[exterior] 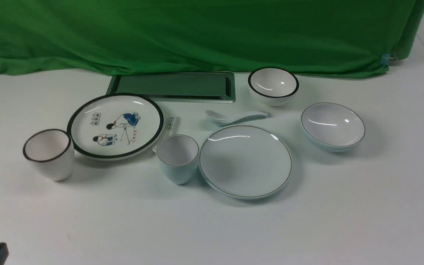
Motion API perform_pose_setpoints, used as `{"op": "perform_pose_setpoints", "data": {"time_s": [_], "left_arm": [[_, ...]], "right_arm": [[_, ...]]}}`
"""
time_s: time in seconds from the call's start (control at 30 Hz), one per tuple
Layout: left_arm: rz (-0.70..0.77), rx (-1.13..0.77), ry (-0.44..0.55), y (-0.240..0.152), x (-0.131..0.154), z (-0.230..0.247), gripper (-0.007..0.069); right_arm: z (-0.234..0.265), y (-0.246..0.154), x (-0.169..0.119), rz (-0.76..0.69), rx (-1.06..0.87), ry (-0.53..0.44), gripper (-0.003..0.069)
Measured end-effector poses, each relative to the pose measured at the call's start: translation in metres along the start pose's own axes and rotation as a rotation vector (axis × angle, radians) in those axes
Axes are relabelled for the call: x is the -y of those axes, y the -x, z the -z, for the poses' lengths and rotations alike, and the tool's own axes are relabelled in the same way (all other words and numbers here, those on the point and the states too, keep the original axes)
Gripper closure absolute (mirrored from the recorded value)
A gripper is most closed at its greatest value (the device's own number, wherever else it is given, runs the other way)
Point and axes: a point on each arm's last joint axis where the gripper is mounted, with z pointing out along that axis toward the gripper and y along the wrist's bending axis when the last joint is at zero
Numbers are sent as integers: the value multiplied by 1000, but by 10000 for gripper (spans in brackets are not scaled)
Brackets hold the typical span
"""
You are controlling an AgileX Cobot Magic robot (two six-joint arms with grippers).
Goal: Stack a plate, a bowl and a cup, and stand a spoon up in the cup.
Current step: Use the right arm to grab a blue rice bowl
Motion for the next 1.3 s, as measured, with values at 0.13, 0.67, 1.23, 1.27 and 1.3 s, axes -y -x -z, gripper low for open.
{"op": "perform_pose_setpoints", "data": {"time_s": [0.13,0.67,1.23,1.27,1.3], "left_arm": [[0,0,0,0,0,0,654],[-7,0,0,0,0,0,654],[-20,62,15,6,-1,0,654],[-21,79,19,7,-2,0,654],[-21,97,23,9,-2,0,654]], "right_arm": [[0,0,0,0,0,0,487],[0,0,0,0,1,0,480],[0,3,0,0,30,-2,444],[0,4,0,0,48,-4,442],[0,6,0,0,67,-5,440]]}}
